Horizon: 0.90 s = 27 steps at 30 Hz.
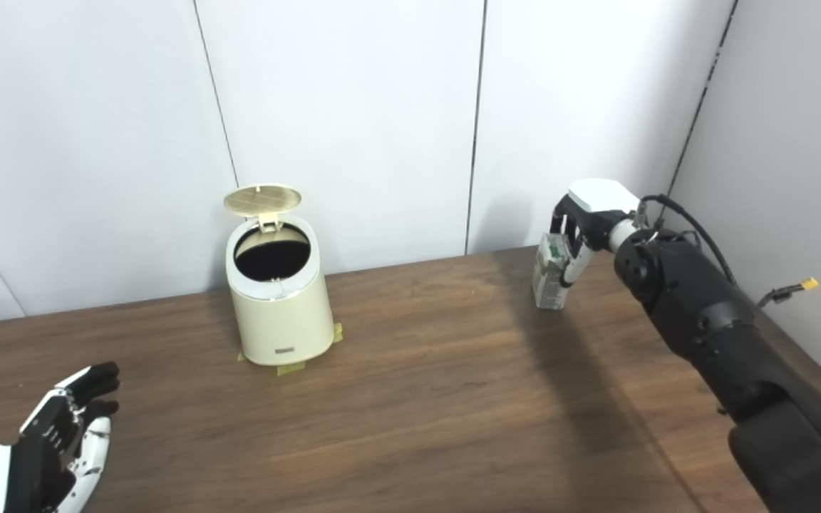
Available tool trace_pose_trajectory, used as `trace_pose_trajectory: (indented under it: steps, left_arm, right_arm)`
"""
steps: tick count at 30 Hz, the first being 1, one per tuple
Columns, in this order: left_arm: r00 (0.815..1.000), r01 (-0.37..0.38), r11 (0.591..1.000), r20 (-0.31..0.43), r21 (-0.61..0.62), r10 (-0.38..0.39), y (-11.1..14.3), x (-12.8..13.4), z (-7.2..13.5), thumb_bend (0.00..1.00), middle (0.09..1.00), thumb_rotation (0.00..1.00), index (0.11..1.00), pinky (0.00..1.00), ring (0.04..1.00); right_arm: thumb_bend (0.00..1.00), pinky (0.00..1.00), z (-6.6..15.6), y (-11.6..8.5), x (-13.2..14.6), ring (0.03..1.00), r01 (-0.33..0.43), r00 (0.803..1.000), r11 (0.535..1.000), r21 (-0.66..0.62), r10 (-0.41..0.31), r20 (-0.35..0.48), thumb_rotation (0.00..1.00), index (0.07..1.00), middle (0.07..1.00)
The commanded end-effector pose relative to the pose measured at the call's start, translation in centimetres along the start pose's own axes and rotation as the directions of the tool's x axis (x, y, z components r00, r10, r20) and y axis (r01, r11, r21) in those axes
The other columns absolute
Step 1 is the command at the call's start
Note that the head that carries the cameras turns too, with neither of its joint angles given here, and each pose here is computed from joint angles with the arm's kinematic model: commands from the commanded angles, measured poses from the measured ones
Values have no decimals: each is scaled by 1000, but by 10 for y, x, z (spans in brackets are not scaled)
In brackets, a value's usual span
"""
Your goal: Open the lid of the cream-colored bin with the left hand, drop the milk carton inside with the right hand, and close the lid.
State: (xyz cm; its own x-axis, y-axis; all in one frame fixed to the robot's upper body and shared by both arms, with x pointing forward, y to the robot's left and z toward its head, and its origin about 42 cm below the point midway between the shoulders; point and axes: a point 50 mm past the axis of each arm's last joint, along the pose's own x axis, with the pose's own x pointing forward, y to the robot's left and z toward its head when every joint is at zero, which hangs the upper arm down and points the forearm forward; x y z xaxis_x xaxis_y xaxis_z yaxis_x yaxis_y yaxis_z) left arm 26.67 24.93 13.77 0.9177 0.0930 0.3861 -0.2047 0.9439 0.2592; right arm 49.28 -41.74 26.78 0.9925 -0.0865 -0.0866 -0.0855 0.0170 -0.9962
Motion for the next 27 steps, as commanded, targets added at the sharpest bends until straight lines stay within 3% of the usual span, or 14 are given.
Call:
trace_pose_trajectory:
  steps: [1,14,18,22,27]
  left_arm:
    - [1000,18,998,-10,55,-17,8,-7,-8,126,764,455,736,668,753]
    - [1000,21,998,-10,54,-21,9,-6,-8,120,765,418,735,670,757]
    - [1000,22,999,-9,50,-22,10,-7,-9,117,764,385,737,669,754]
    - [1000,23,998,-11,61,-23,10,-7,-9,122,764,415,735,666,754]
    - [1000,23,998,-12,54,-22,9,-6,-10,128,760,430,734,659,748]
  right_arm:
    - [530,418,-1,-33,4,481,104,995,995,1,-104,3,0,497,477]
    - [531,422,-1,-34,4,487,101,995,995,-2,-101,0,0,494,482]
    - [529,425,1,-35,1,496,94,995,995,27,-95,28,0,489,490]
    - [525,402,3,-38,-2,473,114,991,993,23,-115,64,0,501,475]
    - [525,448,14,-48,-8,506,139,984,989,54,-144,102,0,493,486]
